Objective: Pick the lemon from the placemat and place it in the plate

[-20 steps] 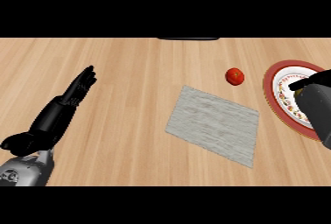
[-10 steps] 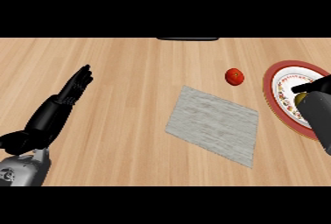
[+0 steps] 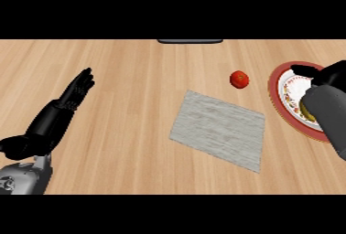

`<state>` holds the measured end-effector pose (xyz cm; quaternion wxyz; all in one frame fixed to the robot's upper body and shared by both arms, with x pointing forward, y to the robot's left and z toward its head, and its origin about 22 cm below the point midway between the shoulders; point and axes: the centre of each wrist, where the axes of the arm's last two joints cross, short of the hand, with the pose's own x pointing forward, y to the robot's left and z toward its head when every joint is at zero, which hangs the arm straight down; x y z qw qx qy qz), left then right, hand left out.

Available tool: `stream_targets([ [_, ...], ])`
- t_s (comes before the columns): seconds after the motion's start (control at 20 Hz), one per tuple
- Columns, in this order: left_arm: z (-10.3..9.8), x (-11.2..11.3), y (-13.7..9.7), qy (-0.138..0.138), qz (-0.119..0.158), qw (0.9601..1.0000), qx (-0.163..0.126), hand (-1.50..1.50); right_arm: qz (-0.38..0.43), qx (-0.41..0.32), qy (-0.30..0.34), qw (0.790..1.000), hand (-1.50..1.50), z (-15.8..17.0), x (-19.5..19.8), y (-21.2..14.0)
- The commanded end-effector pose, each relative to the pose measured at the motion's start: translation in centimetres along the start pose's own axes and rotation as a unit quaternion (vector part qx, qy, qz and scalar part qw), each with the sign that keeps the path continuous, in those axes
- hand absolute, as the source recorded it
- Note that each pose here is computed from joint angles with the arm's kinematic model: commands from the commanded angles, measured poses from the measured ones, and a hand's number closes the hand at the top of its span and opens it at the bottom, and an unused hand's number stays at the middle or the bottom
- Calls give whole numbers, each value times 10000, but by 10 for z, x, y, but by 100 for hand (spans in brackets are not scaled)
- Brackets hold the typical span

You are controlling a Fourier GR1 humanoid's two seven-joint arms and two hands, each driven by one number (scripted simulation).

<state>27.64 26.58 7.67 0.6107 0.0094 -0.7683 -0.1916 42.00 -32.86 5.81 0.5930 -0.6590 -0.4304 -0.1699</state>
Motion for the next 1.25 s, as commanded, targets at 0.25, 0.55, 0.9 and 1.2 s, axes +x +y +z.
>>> stream_targets([
  [0.25,7,1,17,139,-55,9996,226,0,-2054,-109,184,9784,-150,31,-5,-24],
  [0.55,16,1,0,150,-40,9996,217,0,-2302,-22,-68,9731,-150,40,-60,-66],
  [0.9,14,-5,10,22,-79,9998,170,0,-2253,275,-242,9736,-150,59,-102,-118],
  [1.2,12,10,-3,35,-39,10000,-33,0,-2268,363,-230,9730,-150,69,-113,-161],
])
